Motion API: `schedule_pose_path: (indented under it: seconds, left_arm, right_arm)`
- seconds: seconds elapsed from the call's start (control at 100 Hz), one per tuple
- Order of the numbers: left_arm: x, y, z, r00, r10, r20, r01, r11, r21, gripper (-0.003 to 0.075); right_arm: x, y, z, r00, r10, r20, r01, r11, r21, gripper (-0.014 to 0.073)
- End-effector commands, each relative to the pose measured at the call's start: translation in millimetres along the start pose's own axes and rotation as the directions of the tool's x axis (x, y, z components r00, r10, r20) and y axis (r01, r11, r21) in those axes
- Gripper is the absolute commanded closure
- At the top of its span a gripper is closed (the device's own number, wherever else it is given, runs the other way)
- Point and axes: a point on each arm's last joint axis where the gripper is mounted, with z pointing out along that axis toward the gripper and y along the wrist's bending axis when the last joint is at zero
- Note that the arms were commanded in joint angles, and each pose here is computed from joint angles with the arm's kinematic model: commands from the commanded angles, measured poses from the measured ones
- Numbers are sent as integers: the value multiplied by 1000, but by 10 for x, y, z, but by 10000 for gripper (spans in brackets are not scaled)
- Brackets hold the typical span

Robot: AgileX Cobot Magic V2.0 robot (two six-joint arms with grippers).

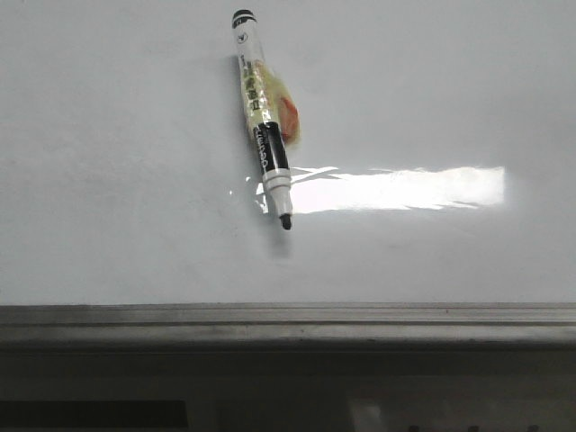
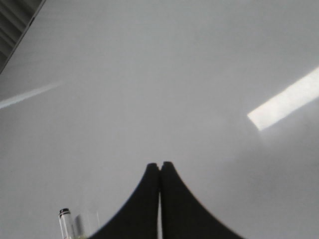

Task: Write number 6 on whiteboard

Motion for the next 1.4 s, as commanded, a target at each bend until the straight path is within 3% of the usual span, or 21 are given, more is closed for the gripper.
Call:
schedule_pose_path:
  seconds: [0.0,0.1,0.2,0.29,0.4,0.51,0.65,0.73,0.86,0.94,1.11,1.18,1.25,1.39]
  left_arm:
    - [23,-28,-21,997,66,-28,-65,998,27,741]
    - [63,-117,-2,985,130,-113,-128,991,25,741]
    - [94,-243,44,937,270,-224,-273,962,18,741]
    - [84,-394,120,840,431,-329,-451,892,16,740]
    - [30,-593,259,702,564,-435,-616,787,28,728]
    - [-33,-848,479,551,678,-486,-733,672,108,601]
    - [-57,-1094,733,436,729,-527,-769,606,202,357]
    - [-22,-1182,831,425,711,-560,-736,632,243,306]
    - [129,-1278,978,441,657,-612,-641,707,298,374]
    - [272,-1264,1048,400,648,-649,-613,715,336,416]
    - [724,-1245,1119,275,656,-703,-543,710,449,417]
    - [915,-1245,1136,246,665,-705,-521,704,482,417]
    - [1081,-1235,1165,254,651,-716,-507,720,475,416]
    - [1293,-1164,1268,331,553,-765,-480,796,368,414]
  right_arm:
    - [-198,189,-61,991,-122,54,125,991,-48,659]
    - [-266,306,-87,961,-274,27,276,958,-76,659]
    - [-329,398,-66,914,-405,-5,402,910,-96,647]
    - [-371,461,-5,894,-445,-56,437,892,-113,586]
    - [-370,486,125,883,-443,-156,427,896,-122,440]
    - [-361,495,259,867,-433,-246,414,902,-125,315]
    - [-364,512,368,850,-423,-314,403,906,-130,271]
    - [-379,523,388,849,-422,-317,403,906,-129,271]
    - [-381,523,389,850,-423,-315,403,906,-129,271]
    - [-381,523,389,850,-423,-315,403,906,-129,271]
    - [-381,523,389,850,-423,-315,403,906,-129,271]
    - [-381,523,389,850,-423,-315,403,906,-129,271]
    - [-381,523,389,850,-423,-315,403,906,-129,271]
    - [-381,523,389,850,-423,-315,403,906,-129,271]
